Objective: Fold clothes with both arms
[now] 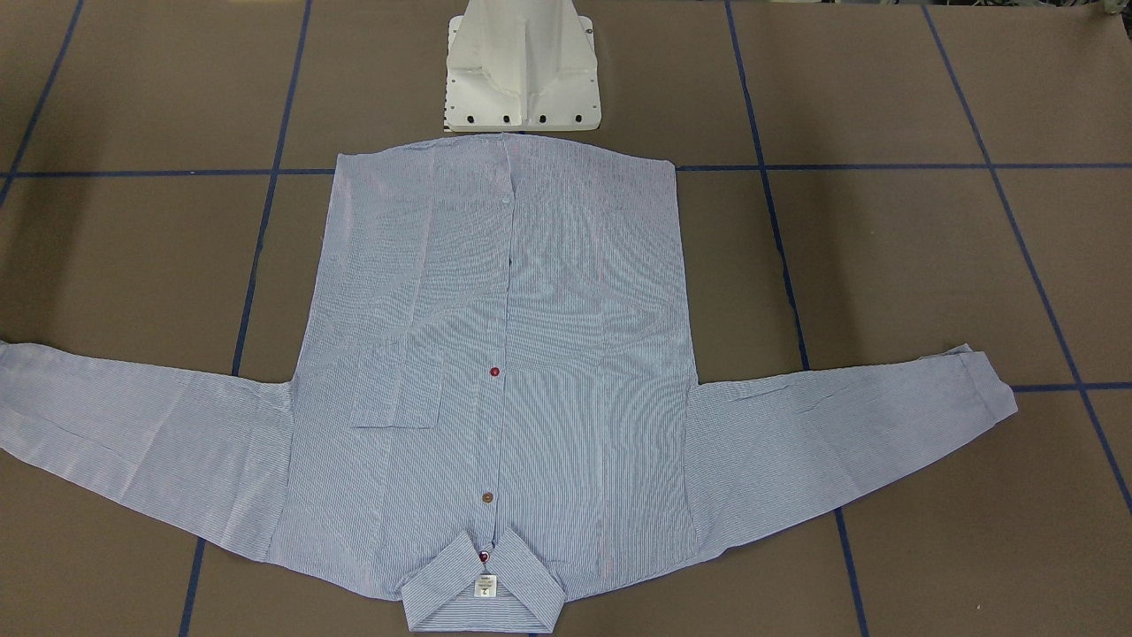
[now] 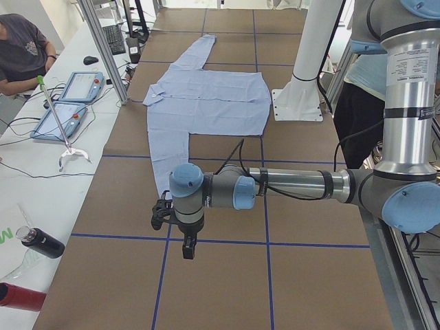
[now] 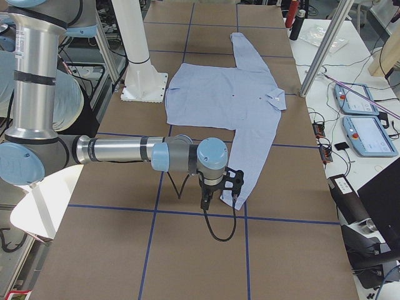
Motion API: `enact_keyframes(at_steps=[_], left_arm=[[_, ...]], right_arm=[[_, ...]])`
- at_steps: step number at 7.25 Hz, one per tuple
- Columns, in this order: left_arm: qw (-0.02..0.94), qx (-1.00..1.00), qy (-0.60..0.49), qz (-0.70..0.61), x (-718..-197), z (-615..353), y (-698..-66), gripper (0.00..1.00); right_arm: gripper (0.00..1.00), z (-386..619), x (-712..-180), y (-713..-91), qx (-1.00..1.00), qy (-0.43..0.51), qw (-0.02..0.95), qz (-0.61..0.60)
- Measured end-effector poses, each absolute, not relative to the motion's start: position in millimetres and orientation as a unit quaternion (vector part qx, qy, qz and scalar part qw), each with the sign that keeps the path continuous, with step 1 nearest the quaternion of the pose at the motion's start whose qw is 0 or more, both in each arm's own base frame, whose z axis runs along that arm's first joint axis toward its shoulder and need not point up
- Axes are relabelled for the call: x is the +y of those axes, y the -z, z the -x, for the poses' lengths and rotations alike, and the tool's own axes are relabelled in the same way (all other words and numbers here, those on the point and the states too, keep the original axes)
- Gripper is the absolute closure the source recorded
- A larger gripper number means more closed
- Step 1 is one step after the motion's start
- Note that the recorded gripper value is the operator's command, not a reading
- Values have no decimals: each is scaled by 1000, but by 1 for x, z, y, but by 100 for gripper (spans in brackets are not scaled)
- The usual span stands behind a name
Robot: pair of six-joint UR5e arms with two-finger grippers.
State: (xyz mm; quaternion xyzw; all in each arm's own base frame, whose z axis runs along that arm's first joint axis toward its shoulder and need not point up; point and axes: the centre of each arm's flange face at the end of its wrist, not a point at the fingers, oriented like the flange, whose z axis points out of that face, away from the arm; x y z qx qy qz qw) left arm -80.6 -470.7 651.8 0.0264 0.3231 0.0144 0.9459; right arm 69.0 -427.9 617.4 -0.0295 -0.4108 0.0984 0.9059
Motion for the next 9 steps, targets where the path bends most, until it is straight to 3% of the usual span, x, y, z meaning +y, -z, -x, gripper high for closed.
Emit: enact_keyframes(at_steps=[5, 9], left_arm=[[946, 322, -19, -41, -479, 81, -642, 0], [938, 326, -44, -110, -503, 79, -591, 0]], right_arm=[[0, -71, -428, -609, -412, -99, 905, 22], [0, -50, -455, -614, -425, -64, 903, 1]])
